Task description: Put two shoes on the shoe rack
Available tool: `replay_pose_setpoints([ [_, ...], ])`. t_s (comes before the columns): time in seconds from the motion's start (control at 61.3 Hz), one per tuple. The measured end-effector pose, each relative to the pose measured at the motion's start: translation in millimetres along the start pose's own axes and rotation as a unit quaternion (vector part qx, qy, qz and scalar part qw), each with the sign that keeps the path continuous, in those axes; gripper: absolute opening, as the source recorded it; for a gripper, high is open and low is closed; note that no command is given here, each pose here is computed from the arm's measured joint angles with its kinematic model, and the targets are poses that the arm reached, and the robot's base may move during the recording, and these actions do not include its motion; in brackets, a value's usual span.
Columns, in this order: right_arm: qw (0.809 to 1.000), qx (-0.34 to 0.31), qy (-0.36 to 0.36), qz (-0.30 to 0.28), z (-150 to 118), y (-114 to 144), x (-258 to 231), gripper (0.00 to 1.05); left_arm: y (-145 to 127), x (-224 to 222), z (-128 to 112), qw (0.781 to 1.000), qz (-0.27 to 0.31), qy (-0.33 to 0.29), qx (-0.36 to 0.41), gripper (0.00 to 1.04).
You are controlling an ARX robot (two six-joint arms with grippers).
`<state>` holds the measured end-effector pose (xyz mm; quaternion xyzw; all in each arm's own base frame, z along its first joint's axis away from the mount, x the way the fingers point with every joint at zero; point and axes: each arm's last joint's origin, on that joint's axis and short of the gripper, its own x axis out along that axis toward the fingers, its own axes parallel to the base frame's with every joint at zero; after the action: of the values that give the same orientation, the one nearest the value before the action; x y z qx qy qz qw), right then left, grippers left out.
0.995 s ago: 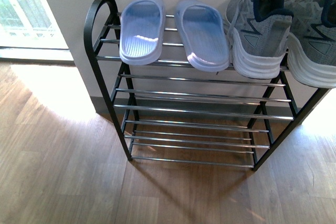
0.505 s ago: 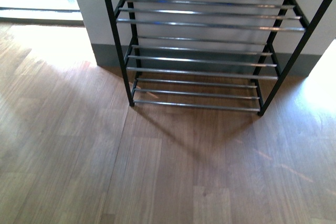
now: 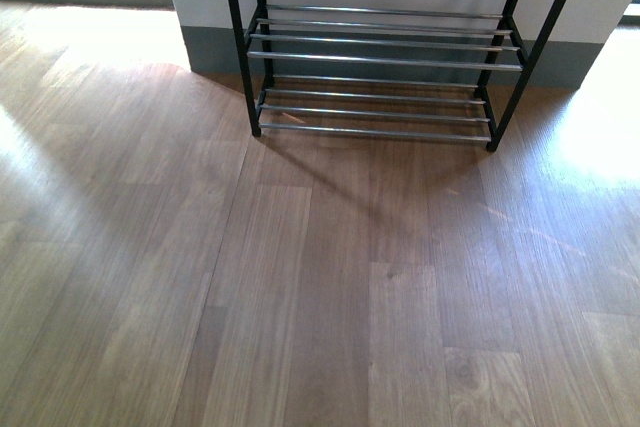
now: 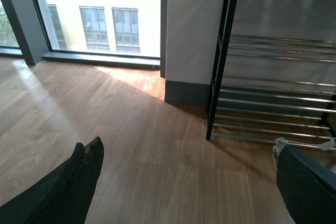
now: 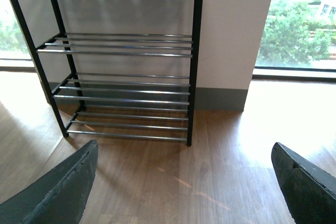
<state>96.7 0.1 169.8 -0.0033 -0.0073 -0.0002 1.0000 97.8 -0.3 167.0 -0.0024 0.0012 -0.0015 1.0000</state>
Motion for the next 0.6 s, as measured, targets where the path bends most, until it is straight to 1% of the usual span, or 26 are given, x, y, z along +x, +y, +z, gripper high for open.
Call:
replay_pose_setpoints([
  [0.603,1.000,0.000,0.000,0.001,0.0,0.1,0.0,0.96,0.1,0.0,0.0,1.000,0.002,0.000,0.000,0.95],
])
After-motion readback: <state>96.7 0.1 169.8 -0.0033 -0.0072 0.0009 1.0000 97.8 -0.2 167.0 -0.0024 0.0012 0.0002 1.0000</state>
